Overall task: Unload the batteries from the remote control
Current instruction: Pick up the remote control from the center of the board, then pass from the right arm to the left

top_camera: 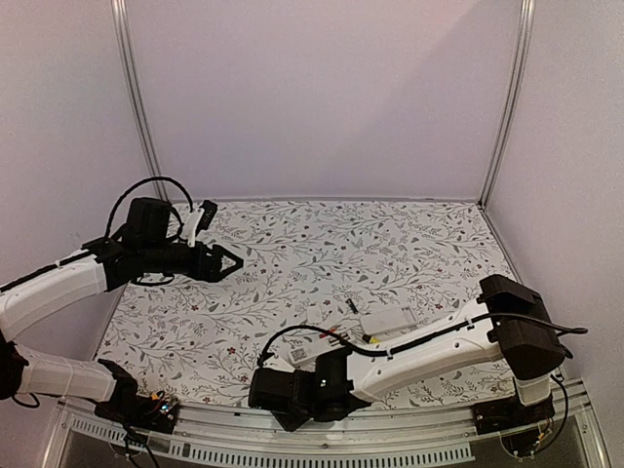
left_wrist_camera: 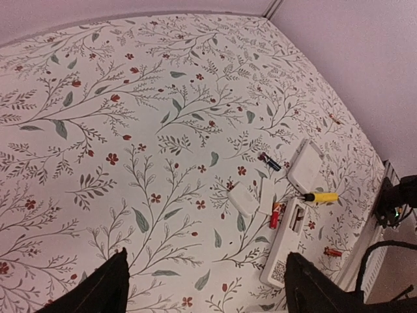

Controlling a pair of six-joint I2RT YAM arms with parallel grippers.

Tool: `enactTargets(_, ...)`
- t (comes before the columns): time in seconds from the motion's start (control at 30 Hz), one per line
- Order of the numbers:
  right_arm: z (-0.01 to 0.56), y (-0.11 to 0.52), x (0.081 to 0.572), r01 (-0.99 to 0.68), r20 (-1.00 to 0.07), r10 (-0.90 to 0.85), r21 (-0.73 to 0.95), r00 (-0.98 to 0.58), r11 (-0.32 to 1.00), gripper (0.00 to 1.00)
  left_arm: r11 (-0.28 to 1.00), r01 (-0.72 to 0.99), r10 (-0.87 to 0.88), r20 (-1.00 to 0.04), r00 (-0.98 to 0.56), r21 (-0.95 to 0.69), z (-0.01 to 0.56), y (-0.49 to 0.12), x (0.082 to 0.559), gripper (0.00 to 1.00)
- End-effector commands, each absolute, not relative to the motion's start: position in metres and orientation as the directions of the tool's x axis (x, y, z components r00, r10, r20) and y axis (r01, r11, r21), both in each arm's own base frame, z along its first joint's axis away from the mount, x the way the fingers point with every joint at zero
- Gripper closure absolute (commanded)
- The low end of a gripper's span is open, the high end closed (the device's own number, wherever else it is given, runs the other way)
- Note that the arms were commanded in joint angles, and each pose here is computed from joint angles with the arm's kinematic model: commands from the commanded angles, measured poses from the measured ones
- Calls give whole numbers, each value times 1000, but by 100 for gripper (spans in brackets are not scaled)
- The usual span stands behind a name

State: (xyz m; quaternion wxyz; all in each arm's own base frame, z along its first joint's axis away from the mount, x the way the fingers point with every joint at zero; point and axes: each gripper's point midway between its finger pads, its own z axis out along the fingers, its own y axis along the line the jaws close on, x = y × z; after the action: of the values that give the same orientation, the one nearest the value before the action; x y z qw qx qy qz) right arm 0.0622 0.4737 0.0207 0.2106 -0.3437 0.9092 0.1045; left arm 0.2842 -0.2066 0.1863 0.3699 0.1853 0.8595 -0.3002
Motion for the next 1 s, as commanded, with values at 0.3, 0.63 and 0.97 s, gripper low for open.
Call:
enactTargets(0.3,131,465,119,-656,-593,-319,529,-740,539,56,582,668,-1,-822,-569,-464,244,-225,258,20)
enactTargets(0.63,187,449,173,-704,-668,-231,636,-707,315,56,464,597,-168,-727,-666,-654,268,-242,220,19)
enactTargets(0.97,226,437,154,-711,-690,-177,690,-702,134,56,236,609,-152,-648,-746,-757,279,-280,186,17)
